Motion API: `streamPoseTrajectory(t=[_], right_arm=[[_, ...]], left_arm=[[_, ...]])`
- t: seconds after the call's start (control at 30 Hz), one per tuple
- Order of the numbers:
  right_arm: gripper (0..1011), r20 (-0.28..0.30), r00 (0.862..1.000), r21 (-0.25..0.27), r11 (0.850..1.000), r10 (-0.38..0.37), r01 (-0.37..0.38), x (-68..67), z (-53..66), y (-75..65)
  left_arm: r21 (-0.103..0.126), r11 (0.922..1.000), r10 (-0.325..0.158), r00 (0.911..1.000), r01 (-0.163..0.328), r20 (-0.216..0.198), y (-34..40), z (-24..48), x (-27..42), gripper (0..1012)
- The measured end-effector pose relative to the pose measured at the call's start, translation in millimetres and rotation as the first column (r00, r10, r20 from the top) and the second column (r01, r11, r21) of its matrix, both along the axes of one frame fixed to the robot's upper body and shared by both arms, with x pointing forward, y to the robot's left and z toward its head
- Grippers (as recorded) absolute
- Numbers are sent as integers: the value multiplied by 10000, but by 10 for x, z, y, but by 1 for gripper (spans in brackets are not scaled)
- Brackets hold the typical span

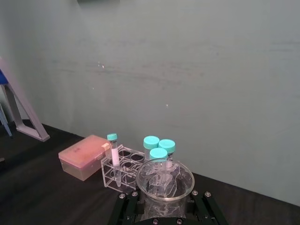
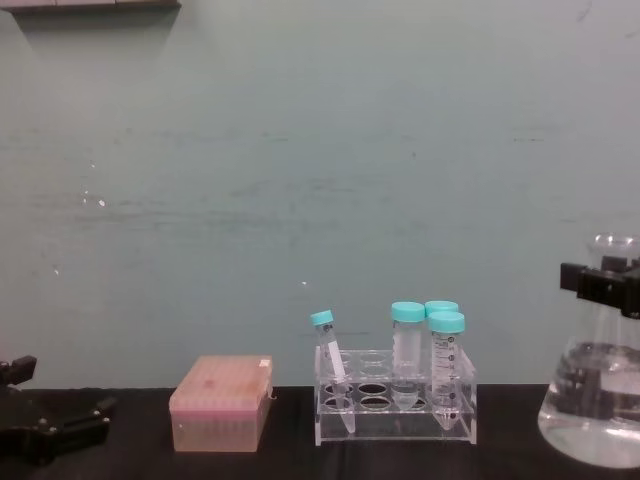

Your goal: Pick up the beaker with the right gripper, shake it three times, and then put it down.

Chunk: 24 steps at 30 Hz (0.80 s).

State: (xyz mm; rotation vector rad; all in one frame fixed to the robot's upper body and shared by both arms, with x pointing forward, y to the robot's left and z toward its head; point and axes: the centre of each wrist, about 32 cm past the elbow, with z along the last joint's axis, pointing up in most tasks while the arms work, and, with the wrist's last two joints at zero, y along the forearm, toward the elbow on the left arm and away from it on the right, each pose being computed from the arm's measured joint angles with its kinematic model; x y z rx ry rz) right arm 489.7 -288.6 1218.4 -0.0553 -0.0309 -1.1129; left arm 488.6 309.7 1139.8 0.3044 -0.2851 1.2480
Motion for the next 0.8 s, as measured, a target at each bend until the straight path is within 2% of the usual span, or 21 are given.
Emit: streamPoseTrajectory(t=[0.17,0.33,0.6,0.8], right_arm=[[449,-225,9997,-230,9997,-39,34,43,-34,39],[450,-544,9985,-185,9998,-109,99,90,-109,51],[449,-198,9996,160,9997,202,-199,151,-241,15],[449,-219,9988,426,9982,443,-434,174,-329,-18]], left_arm=[[1,10000,0,10000,0,0,0,0,0,1000],[0,10000,0,10000,0,0,0,0,0,1000],[0,10000,-1,10000,1,0,0,0,0,1000],[0,10000,0,10000,0,0,0,0,0,1000]])
